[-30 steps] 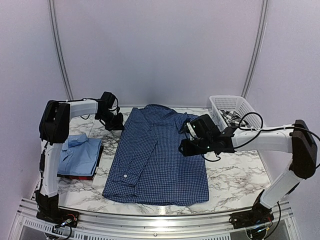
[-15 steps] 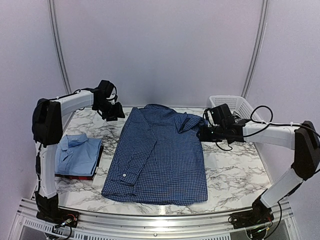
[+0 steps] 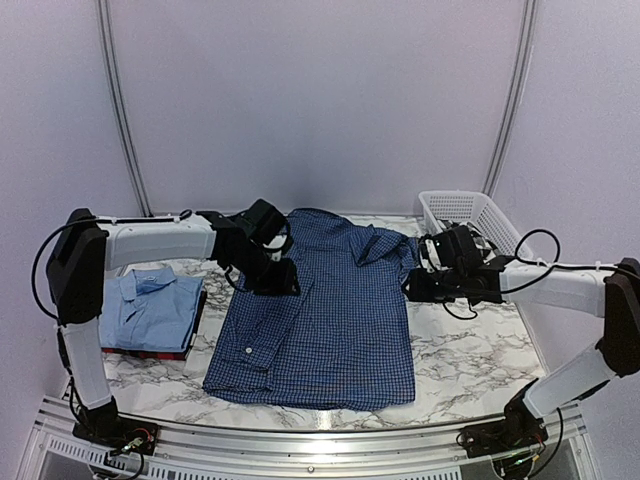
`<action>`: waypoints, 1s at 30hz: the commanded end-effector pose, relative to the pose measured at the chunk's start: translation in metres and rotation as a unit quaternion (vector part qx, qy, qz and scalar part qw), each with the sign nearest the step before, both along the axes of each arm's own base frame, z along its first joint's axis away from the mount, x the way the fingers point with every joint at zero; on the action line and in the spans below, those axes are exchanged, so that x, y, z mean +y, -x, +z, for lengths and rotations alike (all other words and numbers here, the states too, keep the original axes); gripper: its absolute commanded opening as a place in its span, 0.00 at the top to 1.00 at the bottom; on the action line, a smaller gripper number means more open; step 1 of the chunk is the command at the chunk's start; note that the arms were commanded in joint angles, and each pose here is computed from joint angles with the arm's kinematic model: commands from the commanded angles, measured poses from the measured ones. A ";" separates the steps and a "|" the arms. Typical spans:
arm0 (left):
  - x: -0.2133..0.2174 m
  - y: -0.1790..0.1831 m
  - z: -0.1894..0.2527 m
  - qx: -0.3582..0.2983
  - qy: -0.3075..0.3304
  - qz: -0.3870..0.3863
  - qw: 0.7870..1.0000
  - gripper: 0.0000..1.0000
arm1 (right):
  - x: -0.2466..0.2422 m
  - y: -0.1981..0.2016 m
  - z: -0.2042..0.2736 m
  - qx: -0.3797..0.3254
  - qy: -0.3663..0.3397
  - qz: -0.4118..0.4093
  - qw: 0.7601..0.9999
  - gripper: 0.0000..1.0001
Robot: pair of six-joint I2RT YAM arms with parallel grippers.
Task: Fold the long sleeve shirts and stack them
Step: Move the 1/3-folded shirt to the center of the board.
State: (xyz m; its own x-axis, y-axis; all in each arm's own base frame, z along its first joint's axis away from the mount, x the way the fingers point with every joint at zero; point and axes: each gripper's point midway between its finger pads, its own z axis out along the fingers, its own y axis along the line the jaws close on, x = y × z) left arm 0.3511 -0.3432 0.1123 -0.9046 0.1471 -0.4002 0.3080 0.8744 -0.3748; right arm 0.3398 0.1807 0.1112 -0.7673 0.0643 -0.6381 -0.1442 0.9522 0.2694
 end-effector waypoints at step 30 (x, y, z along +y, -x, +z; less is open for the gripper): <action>0.047 0.218 -0.110 0.140 -0.085 -0.067 0.984 0.57 | 0.092 0.231 -0.094 0.150 0.043 0.193 0.969 0.59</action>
State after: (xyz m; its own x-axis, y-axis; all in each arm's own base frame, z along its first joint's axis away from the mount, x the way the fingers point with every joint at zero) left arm 0.1580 -0.3336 0.0250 -0.9255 0.3231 -0.1975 0.3759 0.8470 -0.3758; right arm 0.1350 0.2686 0.0279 -0.8545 -0.3024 -0.4224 -0.4374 0.8575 0.2710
